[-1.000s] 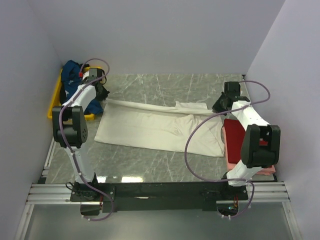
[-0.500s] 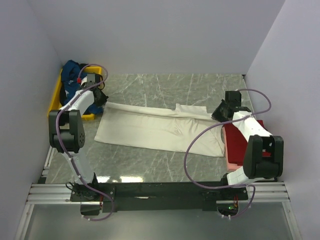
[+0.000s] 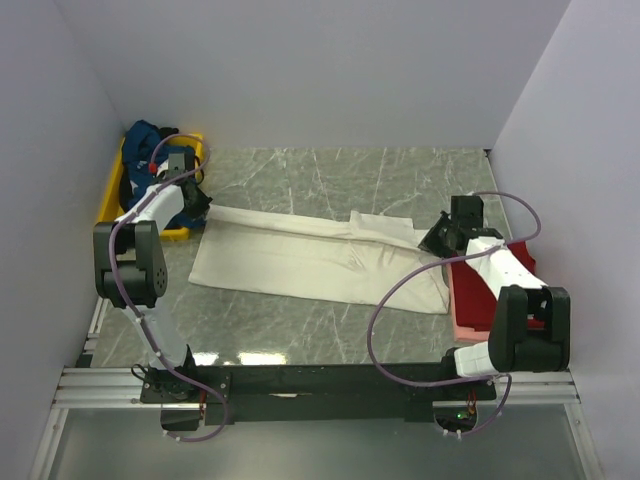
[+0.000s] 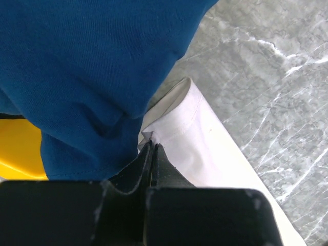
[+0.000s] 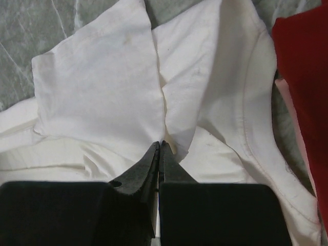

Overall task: Fold and stack the t-shirts
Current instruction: Fold the tshirt

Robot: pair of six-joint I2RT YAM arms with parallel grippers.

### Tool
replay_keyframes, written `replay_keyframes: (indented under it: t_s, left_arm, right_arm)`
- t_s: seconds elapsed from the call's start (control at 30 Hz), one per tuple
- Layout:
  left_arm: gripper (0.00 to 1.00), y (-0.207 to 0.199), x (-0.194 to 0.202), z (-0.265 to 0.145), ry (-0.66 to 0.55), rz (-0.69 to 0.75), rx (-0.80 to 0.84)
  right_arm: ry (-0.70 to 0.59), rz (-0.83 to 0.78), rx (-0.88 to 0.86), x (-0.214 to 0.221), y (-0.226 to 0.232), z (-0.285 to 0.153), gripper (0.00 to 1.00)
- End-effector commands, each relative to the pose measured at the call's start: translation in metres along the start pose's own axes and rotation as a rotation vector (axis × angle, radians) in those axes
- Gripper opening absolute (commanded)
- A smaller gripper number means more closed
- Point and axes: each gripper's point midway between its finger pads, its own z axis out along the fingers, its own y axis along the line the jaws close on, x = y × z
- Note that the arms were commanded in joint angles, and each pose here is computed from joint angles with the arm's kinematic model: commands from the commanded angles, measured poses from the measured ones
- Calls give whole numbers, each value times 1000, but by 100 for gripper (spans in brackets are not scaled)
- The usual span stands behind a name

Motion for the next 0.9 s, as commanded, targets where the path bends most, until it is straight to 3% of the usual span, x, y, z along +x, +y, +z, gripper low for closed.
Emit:
replay_keyframes:
  t_s: [0.0,0.57,0.63,0.73,0.77,0.87]
  left_arm:
    - [0,-7,-14,-12,-45,-27,39]
    - [0,17,10,5,0,-46,-35]
    - [1,19,16,5,12,-48,-31]
    - [24,18,15,-3,6,-60,-15]
    - [37,15,14,-6,1,-63,5]
    - [54,11,13,-18,-7,-70,49]
  right_arm:
    - [-21,11,-44,-3,4,-5,0]
    - [53,66,-6,33,-33,2,0]
    - [61,73,-5,34,-35,5,5]
    - [45,71,-11,30,-33,1,29]
    - [35,69,-16,27,-31,-1,40]
    - [7,60,-32,19,-25,-9,49]
